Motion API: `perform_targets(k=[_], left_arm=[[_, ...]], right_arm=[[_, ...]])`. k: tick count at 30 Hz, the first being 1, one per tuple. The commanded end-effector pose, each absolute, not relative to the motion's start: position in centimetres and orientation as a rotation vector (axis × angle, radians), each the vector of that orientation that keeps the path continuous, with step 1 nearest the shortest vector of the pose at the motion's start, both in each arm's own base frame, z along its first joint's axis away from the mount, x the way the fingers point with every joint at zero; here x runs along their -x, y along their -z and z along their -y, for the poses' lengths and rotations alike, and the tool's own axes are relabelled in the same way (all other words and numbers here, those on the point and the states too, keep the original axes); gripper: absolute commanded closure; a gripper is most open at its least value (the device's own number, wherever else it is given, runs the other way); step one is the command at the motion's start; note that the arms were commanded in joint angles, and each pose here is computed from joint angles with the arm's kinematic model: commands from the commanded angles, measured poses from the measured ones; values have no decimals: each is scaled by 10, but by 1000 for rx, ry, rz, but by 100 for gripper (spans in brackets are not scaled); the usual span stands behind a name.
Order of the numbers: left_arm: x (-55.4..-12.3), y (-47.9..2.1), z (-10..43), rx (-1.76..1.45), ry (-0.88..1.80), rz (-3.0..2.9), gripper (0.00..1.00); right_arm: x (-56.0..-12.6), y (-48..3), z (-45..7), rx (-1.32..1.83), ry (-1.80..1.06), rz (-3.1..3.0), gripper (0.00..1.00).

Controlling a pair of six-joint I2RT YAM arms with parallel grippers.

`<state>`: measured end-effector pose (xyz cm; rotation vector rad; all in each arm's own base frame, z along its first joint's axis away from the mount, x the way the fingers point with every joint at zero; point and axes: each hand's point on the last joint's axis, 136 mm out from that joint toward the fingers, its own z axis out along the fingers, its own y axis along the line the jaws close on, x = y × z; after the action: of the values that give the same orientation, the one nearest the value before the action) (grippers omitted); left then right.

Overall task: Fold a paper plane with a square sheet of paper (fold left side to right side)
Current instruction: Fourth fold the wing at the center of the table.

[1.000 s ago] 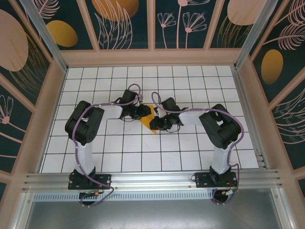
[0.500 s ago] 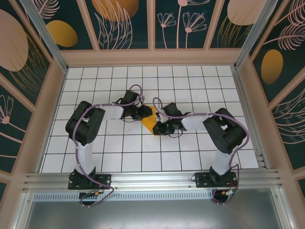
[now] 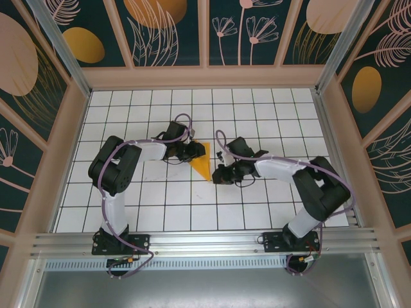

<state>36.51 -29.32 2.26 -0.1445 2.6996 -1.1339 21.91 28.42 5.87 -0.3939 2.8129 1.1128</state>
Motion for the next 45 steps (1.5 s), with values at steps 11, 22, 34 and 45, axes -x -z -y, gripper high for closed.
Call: perform_targets(k=[11, 22, 34, 45], left_arm=[[-355, 10, 272, 203, 990, -2792, 66], [-368, -2, 276, 176, 974, -2764, 63], [-413, -9, 259, 197, 945, -2694, 59], [-446, 7, 233, 242, 886, -2695, 59]], right_arm=[[-268, -61, -331, 400, -1141, -2687, 87], [-239, 11, -290, 321, -861, -2935, 89], [-201, 36, -261, 320, -762, -3051, 94], [-200, 35, -264, 332, -777, -3051, 94]])
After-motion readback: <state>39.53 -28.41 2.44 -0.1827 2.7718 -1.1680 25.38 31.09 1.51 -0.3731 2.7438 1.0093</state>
